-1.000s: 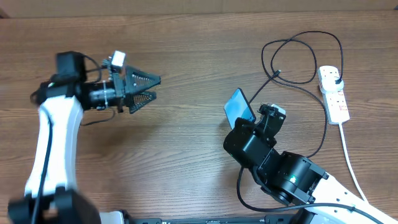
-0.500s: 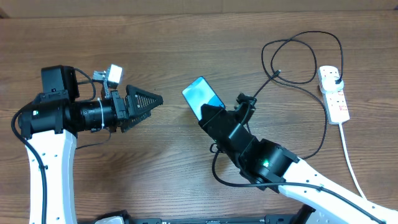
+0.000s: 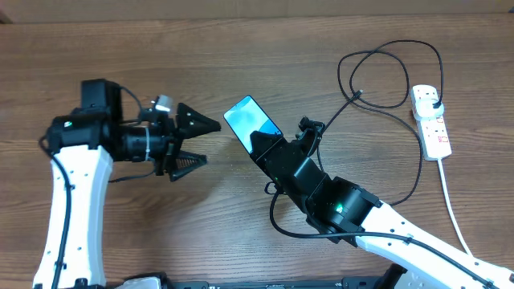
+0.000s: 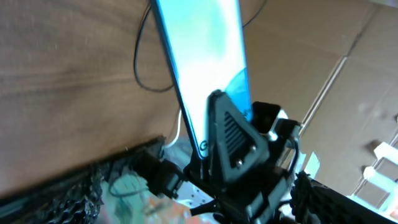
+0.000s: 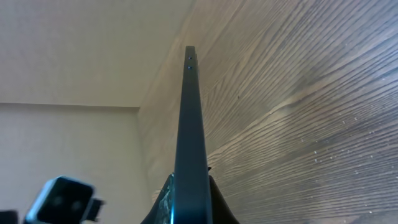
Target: Plug charger to phone and switch on socket
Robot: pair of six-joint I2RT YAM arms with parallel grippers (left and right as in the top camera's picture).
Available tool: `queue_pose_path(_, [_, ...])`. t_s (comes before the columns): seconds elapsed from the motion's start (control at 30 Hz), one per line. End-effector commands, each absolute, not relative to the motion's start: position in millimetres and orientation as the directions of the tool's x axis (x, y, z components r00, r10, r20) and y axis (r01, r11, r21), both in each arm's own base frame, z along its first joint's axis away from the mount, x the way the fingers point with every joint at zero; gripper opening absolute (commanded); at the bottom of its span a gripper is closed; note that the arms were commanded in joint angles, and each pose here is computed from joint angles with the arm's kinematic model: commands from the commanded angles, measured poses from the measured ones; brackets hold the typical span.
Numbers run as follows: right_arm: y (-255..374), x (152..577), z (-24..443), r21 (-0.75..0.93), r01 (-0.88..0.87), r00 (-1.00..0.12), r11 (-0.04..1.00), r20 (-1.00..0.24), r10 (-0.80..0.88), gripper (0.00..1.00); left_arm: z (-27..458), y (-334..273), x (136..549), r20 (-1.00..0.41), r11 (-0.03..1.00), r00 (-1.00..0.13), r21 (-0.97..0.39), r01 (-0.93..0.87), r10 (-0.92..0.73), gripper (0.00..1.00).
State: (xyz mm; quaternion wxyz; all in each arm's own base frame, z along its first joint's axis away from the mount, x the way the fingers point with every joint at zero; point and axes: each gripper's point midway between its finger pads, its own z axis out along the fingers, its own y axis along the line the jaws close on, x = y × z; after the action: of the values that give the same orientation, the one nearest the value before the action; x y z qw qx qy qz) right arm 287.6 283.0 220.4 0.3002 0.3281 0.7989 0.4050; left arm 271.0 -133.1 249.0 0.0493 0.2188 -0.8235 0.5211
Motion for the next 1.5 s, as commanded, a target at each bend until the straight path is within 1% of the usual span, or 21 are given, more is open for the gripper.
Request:
queue_pose_path(0.0, [282, 290, 230, 0.861, 0.266, -0.591, 0.433, -0.209, 0.779, 0.04, 236, -144, 272, 0.434, 0.366, -0.837, -0.759, -0.539, -0.334, 1.00])
queue_pose_path(0.1, [282, 290, 230, 0.867, 0.288, -0.582, 0.407, -0.178, 0.793, 0.04, 224, -155, 279, 0.469, 0.378, -0.818, -0.728, -0.572, -0.332, 1.00])
queue_pose_path(0.27, [287, 283, 224, 0.871, 0.420, -0.550, 0.253, 0.023, 0.835, 0.04, 210, -166, 297, 0.490, 0.373, -0.807, -0.718, -0.588, -0.330, 0.99])
queue_pose_path(0.4, [294, 277, 223, 0.863, 0.455, -0.565, 0.220, 0.089, 0.820, 0.04, 198, -169, 305, 0.516, 0.368, -0.789, -0.700, -0.612, -0.333, 0.98])
queue_pose_path(0.47, [298, 273, 222, 0.855, 0.477, -0.574, 0.202, 0.129, 0.808, 0.04, 192, -169, 308, 0.534, 0.365, -0.775, -0.685, -0.631, -0.337, 0.96])
queue_pose_path(0.57, [301, 270, 221, 0.843, 0.509, -0.569, 0.174, 0.177, 0.803, 0.04, 185, -169, 311, 0.567, 0.355, -0.746, -0.657, -0.665, -0.348, 0.90])
queue_pose_path(0.7, [296, 267, 211, 0.803, 0.583, -0.509, 0.126, 0.240, 0.827, 0.04, 181, -170, 315, 0.605, 0.331, -0.706, -0.624, -0.708, -0.369, 0.84])
queue_pose_path(0.83, [292, 269, 208, 0.789, 0.608, -0.462, 0.085, 0.264, 0.846, 0.04, 182, -170, 318, 0.616, 0.314, -0.691, -0.617, -0.722, -0.379, 0.81])
queue_pose_path(0.97, [296, 272, 206, 0.771, 0.636, -0.417, 0.020, 0.322, 0.850, 0.04, 182, -172, 318, 0.624, 0.311, -0.683, -0.609, -0.730, -0.381, 0.80])
queue_pose_path(1.13, [308, 275, 214, 0.784, 0.621, -0.444, -0.005, 0.357, 0.822, 0.04, 182, -178, 315, 0.636, 0.318, -0.675, -0.596, -0.738, -0.374, 0.79])
queue_pose_path(1.27, [310, 274, 217, 0.787, 0.617, -0.452, -0.011, 0.367, 0.813, 0.04, 183, -183, 314, 0.662, 0.307, -0.646, -0.569, -0.763, -0.381, 0.73])
queue_pose_path(1.33, [311, 274, 216, 0.785, 0.619, -0.453, -0.009, 0.367, 0.812, 0.04, 184, -185, 316, 0.663, 0.300, -0.644, -0.570, -0.765, -0.383, 0.69])
queue_pose_path(1.43, [312, 273, 216, 0.782, 0.624, -0.459, -0.005, 0.371, 0.807, 0.04, 185, -187, 321, 0.658, 0.291, -0.647, -0.579, -0.762, -0.386, 0.64])
queue_pose_path(1.47, [312, 272, 215, 0.781, 0.625, -0.459, -0.003, 0.371, 0.807, 0.04, 185, -187, 322, 0.654, 0.289, -0.650, -0.584, -0.759, -0.387, 0.59])
